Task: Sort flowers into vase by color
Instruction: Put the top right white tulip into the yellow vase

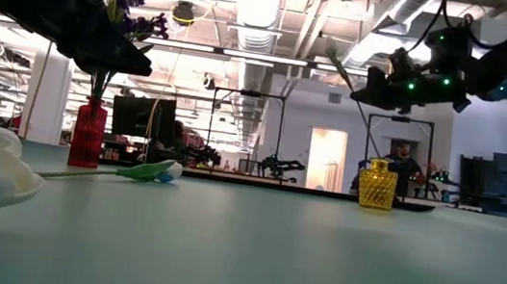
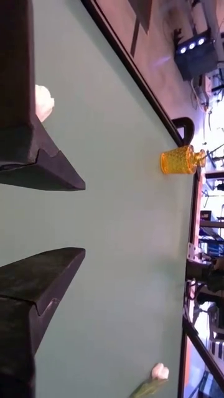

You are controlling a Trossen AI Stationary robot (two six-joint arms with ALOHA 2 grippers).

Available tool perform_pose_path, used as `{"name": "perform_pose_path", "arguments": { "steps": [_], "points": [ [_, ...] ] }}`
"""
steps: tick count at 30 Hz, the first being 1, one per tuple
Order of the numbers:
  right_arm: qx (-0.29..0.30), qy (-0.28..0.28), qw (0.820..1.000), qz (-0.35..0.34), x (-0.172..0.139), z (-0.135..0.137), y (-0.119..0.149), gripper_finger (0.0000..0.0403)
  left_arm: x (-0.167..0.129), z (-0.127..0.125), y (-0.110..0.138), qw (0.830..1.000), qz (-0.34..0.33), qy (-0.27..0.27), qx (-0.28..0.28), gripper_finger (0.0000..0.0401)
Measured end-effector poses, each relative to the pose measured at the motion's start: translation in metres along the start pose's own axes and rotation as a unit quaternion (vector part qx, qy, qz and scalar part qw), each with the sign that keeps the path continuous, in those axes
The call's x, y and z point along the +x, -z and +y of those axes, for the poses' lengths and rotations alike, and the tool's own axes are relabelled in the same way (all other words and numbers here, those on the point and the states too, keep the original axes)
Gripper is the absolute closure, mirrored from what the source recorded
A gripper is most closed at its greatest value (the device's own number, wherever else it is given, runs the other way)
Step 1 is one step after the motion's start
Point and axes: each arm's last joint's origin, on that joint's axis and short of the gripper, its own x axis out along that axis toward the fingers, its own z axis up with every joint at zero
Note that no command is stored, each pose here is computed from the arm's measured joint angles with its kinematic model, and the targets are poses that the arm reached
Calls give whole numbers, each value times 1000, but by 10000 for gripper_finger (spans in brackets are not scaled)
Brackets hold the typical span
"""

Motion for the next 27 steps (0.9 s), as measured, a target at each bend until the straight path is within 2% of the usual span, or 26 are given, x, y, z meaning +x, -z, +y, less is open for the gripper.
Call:
{"name": "perform_pose_path", "arguments": {
  "steps": [7,12,27],
  "points": [
    [-9,-12,999,51,0,6,10,368,0,0,0,1000,-1,-8,10,254],
    [-27,-14,996,83,-1,6,16,373,0,0,0,1000,-1,-8,12,254],
    [-38,-14,992,116,-2,5,22,361,2,5,-1,1000,-1,-23,4,254]
  ]
}}
